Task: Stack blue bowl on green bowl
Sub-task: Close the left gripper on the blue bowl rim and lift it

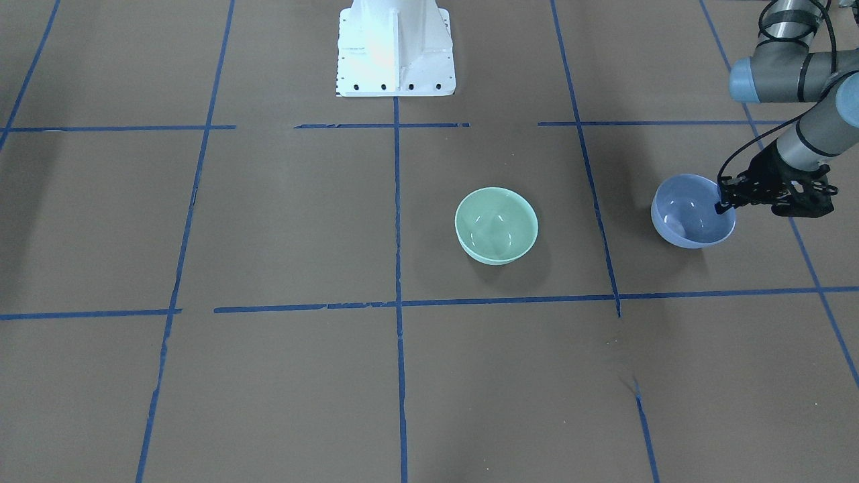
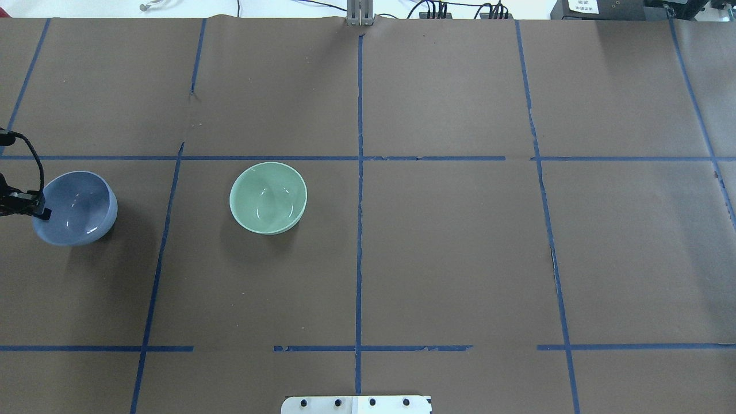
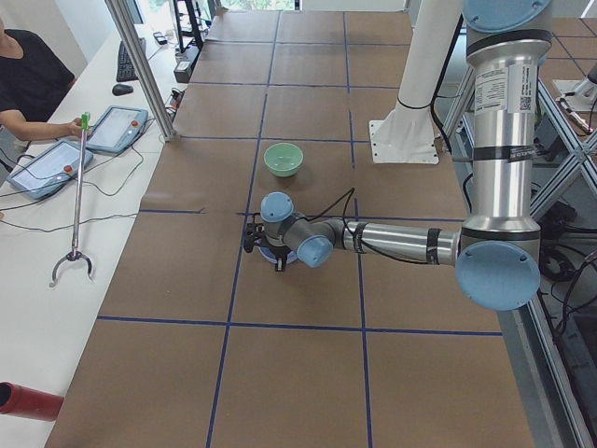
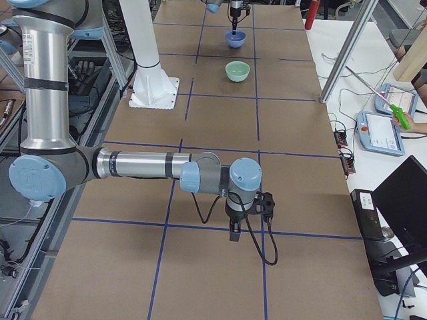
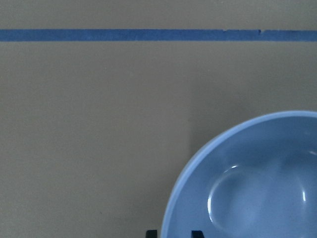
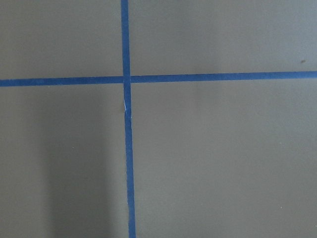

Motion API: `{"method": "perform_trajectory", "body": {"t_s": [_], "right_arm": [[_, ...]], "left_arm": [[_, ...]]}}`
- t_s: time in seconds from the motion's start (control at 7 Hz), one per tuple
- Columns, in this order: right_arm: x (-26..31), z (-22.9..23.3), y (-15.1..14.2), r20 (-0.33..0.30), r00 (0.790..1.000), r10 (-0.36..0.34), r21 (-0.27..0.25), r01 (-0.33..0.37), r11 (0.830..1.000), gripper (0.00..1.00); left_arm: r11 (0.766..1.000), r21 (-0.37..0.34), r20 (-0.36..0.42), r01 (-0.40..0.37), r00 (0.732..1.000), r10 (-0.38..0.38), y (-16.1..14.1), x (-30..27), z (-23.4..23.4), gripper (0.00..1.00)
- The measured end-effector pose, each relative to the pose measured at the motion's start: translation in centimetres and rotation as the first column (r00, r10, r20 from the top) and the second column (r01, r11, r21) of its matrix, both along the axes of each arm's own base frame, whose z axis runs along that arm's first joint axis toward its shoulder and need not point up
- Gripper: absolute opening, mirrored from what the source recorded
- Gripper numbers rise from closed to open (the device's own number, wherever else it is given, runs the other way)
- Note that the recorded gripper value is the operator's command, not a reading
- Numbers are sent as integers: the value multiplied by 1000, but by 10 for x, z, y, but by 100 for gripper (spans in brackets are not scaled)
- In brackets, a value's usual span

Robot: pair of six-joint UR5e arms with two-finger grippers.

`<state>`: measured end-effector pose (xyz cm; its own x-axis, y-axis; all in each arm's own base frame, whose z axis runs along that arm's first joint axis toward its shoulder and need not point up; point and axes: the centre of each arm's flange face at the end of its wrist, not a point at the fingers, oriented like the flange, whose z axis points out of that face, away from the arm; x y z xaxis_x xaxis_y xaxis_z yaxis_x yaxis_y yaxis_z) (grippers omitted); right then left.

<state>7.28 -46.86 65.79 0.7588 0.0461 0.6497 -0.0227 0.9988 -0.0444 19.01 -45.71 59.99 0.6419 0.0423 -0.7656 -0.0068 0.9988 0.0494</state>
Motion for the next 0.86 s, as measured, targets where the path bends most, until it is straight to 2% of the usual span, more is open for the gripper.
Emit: {"method": "perform_trajectory", "body": {"t_s": [0.29,0.43,0.57,0.86], "right_arm": [[0,0,0,0,1000,0,0,0,1000,100],[0,0,0,0,1000,0,0,0,1000,100],[0,0,0,0,1000,0,0,0,1000,100],[0,0,0,0,1000,0,0,0,1000,100]], "left_arm": [[1000,11,-19,9,1000,-9,15,-20,-31,0],[1000,-3,-24,21,1000,-21,14,-38,-54,0],[999,-20,-20,34,999,-34,4,-57,-82,0],[995,-41,-2,93,996,-93,-31,-94,-174,0]]}}
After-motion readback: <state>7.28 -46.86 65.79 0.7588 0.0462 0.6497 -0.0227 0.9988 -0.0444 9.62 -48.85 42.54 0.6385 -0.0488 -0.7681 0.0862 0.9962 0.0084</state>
